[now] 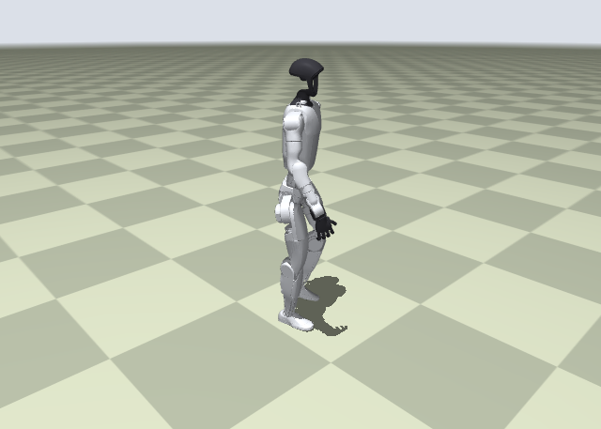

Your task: Kungfu

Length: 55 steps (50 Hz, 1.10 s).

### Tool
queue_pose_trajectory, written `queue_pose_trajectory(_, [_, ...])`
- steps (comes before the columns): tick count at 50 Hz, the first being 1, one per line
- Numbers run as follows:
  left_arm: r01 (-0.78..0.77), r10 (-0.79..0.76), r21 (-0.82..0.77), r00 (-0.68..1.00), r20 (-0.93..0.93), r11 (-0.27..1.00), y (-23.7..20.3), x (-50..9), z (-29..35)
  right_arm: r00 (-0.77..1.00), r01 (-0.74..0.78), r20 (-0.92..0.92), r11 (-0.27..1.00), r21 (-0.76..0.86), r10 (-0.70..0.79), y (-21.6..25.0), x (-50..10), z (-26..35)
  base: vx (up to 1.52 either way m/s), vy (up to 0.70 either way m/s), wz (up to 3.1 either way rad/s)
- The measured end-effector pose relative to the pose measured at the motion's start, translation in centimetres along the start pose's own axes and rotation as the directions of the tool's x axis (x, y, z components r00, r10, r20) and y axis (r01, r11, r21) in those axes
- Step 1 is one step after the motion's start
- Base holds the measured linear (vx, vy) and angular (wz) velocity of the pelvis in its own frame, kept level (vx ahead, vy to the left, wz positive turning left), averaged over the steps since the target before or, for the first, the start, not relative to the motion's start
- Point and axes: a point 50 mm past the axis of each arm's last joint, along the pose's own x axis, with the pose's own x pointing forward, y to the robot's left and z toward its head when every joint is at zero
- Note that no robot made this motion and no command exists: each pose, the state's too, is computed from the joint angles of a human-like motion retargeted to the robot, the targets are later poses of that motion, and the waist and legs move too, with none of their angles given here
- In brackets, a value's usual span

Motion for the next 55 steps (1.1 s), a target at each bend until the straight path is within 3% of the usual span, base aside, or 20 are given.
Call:
queue_pose_trajectory(11, [0.049,-0.036,0.121,0.993,-0.113,0.991,0.1,-0.3,-3.7,1.0,-0.004,-0.027,0.992,0.128,0.008,3.6,1.3,-1.7,0.45,-0.38,-1.82])
queue_pose_trajectory(18, [0.039,-0.039,-0.005,0.973,-0.229,0.999,0.2,-0.7,-6.5,0.99,0.014,-0.141,0.997,0.076,-0.003,5.0,1.3,-4.4,0.75,-0.3,-0.82])
queue_pose_trajectory(22, [0.002,-0.03,-0.1,0.958,-0.284,0.995,0.7,-1.0,-8.1,0.965,0.046,-0.261,0.993,0.105,-0.017,8.2,1.2,-7.0,0.88,-0.29,-0.27])
queue_pose_trajectory(27, [-0.022,-0.041,-0.225,0.962,-0.271,0.974,2.4,-0.6,-5.7,0.925,0.101,-0.378,0.933,0.345,0.04,12.4,0.6,-9.7,0.66,-0.98,0.47])
queue_pose_trajectory(31, [0.006,-0.022,-0.264,0.998,-0.056,0.964,3.0,0.1,0.3,0.935,0.15,-0.346,0.797,0.586,0.079,13.2,-0.4,-11.4,0.84,0.15,-0.77])
queue_pose_trajectory(37, [0.195,-0.183,-0.01,0.934,0.308,0.981,2.8,-0.8,8.7,0.921,0.276,-0.39,0.688,0.671,0.011,13.7,-1.8,-14.3,0.76,0.29,1.22])
queue_pose_trajectory(42, [0.108,-0.263,0.328,0.839,0.476,0.939,4.3,-3.2,16.0,0.921,0.322,-0.387,0.641,0.696,-0.043,13.4,-2.0,-14.6,0.44,-0.13,1.89])
queue_pose_trajectory(49, [-0.157,-0.206,0.544,0.811,0.547,0.824,4.6,-5.1,20.5,0.92,0.3,-0.392,0.603,0.739,0.022,15.7,-2.3,-15.1,0.53,-0.39,2.12])
queue_pose_trajectory(55, [-0.123,-0.165,0.575,0.891,0.423,0.809,4.4,-3.1,17.0,0.915,0.272,-0.395,0.602,0.751,0.079,17.2,-2.4,-15.3,0.45,-0.58,1.46])
